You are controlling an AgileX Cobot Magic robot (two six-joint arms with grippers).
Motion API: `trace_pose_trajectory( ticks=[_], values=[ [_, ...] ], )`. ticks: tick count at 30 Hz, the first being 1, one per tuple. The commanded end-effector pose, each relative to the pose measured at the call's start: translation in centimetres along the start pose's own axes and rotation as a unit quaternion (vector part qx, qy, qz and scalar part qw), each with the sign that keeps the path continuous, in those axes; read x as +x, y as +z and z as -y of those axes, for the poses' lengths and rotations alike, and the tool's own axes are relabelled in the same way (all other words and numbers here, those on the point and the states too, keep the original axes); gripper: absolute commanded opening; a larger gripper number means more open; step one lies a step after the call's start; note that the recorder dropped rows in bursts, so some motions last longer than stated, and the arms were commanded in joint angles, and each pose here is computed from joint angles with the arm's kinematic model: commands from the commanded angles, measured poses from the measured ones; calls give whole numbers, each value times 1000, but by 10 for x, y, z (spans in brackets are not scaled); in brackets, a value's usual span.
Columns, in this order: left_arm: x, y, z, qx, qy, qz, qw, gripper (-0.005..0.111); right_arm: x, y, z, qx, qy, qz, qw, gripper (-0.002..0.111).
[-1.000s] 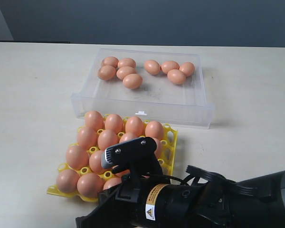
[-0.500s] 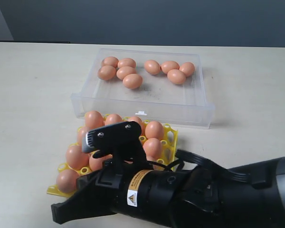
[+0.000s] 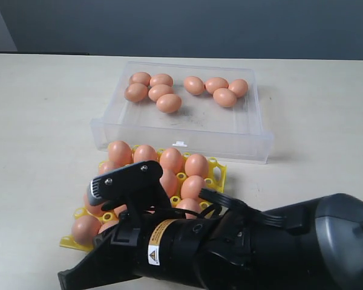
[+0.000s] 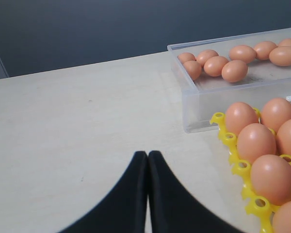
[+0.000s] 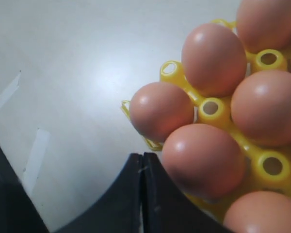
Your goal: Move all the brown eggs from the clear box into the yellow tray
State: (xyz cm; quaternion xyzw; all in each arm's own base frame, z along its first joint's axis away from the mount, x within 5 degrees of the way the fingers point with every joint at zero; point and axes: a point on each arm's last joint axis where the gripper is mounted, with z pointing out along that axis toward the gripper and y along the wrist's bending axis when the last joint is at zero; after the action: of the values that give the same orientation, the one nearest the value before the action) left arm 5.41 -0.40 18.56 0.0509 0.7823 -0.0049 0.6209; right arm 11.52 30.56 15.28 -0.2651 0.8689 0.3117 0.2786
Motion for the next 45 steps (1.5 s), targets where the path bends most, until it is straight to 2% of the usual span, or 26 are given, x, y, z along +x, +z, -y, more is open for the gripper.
trace_pose_trajectory(
  ticks=[1,33,45],
  values=[
    [0,0,0,3,1,5,1000,0,-1,0,2,4,-13,-8,1000,-1],
    [0,0,0,3,1,5,1000,0,-8,1,13,24,18,-28,999,-1],
    [0,0,0,3,1,5,1000,0,-20,-9,7,8,19,9,1000,-1]
  ],
)
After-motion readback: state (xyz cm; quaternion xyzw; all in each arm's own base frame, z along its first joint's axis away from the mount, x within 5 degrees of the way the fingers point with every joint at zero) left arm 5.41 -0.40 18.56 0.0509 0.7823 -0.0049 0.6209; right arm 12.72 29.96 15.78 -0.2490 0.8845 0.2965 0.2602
